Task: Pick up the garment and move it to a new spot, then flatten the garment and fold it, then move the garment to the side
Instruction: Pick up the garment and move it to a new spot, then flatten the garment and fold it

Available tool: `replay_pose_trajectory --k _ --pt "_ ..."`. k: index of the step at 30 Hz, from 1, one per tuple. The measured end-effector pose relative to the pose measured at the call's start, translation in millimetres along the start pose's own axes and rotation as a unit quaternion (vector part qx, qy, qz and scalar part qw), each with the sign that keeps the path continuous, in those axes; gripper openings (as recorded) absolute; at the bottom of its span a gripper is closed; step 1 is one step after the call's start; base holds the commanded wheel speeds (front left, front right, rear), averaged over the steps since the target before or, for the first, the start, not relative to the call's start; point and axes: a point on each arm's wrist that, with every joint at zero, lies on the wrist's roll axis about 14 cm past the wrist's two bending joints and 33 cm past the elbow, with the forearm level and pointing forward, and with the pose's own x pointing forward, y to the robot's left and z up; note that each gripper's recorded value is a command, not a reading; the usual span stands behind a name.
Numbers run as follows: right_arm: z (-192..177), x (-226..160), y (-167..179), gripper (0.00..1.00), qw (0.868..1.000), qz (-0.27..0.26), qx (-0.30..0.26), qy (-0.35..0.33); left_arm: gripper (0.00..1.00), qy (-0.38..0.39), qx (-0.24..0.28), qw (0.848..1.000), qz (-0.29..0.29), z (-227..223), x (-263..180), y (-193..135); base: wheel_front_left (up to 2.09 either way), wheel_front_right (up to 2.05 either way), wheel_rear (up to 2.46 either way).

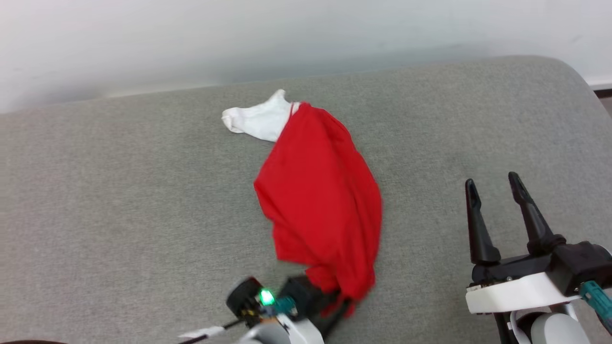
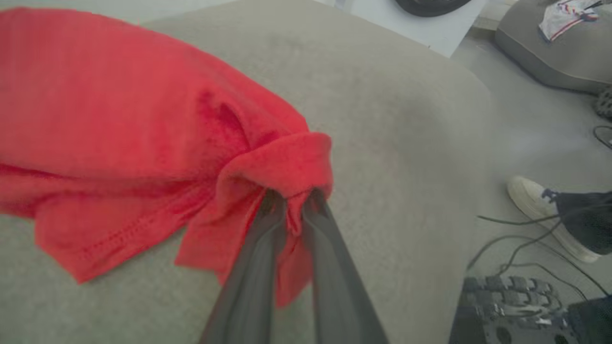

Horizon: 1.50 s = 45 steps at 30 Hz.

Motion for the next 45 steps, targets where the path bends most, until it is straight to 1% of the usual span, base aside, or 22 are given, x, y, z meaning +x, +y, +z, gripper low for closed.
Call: replay_pose_trajectory --k 2,6,7,8,12,15,18,20,22,26,28,31,33,36,39,42,45 --pt "0 0 6 1.0 1.0 0.009 0.001 0.0 0.0 0.039 -0.008 0.999 -0.016 -21 -6 -15 0.0 0.0 0.0" --pt "0 -1 15 1.0 1.0 0.022 0.003 0.001 0.0 0.076 -0.005 0.997 -0.019 -39 -15 -23 0.0 0.0 0.0" --pt "1 -1 17 1.0 1.0 0.025 0.003 0.0 0.46 0.075 -0.004 0.997 -0.016 -38 -16 -23 0.0 0.0 0.0" --pt "2 -1 19 1.0 1.0 0.028 0.004 -0.002 1.0 0.068 -0.004 0.998 -0.012 -35 -16 -23 0.0 0.0 0.0" --pt "2 -5 27 1.0 0.999 0.038 0.006 -0.001 1.0 0.033 -0.007 0.999 0.019 -18 -17 -13 0.0 0.0 0.0" --pt "6 -6 32 1.0 0.999 0.046 0.007 -0.006 1.0 -0.016 -0.011 0.998 0.066 6 -23 9 0.0 0.0 0.0" --pt "7 -8 38 1.0 0.999 0.053 0.009 -0.007 1.0 -0.069 -0.005 0.99 0.123 35 -38 40 0.0 0.0 0.0" --pt "10 -7 42 1.0 0.998 0.06 0.009 -0.012 1.0 -0.106 0.005 0.981 0.164 58 -53 63 0.0 0.0 0.0" --pt "14 -6 47 1.0 0.998 0.067 0.01 -0.018 1.0 -0.136 0.008 0.968 0.209 76 -73 86 0.0 0.0 0.0" --pt "20 -6 53 1.0 0.997 0.076 0.011 -0.026 1.0 -0.21 0.021 0.933 0.293 115 -121 118 0.0 0.0 0.0" --pt "21 -7 55 1.0 0.996 0.078 0.012 -0.029 1.0 -0.226 0.016 0.919 0.322 115 -142 123 0.0 0.0 0.0" --pt "23 -9 57 1.0 0.996 0.081 0.012 -0.032 1.0 -0.247 -0.007 0.902 0.355 110 -168 127 0.0 0.0 0.0" --pt "26 -9 57 1.0 0.996 0.082 0.012 -0.036 1.0 -0.248 -0.01 0.893 0.375 103 -182 129 0.0 0.0 0.0" --pt "29 -10 57 1.0 0.996 0.081 0.012 -0.04 1.0 -0.244 -0.014 0.887 0.392 90 -192 127 0.0 0.0 0.0" --pt "30 -10 56 1.0 0.996 0.08 0.011 -0.041 1.0 -0.245 -0.016 0.886 0.394 84 -194 123 0.0 0.0 0.0" --pt "30 -10 57 1.0 0.996 0.081 0.012 -0.041 1.0 -0.243 -0.017 0.889 0.387 81 -191 123 0.0 0.0 0.0" --pt "29 -9 55 1.0 0.996 0.079 0.008 -0.04 1.0 -0.235 -0.017 0.9 0.367 78 -181 122 0.0 0.0 0.0"
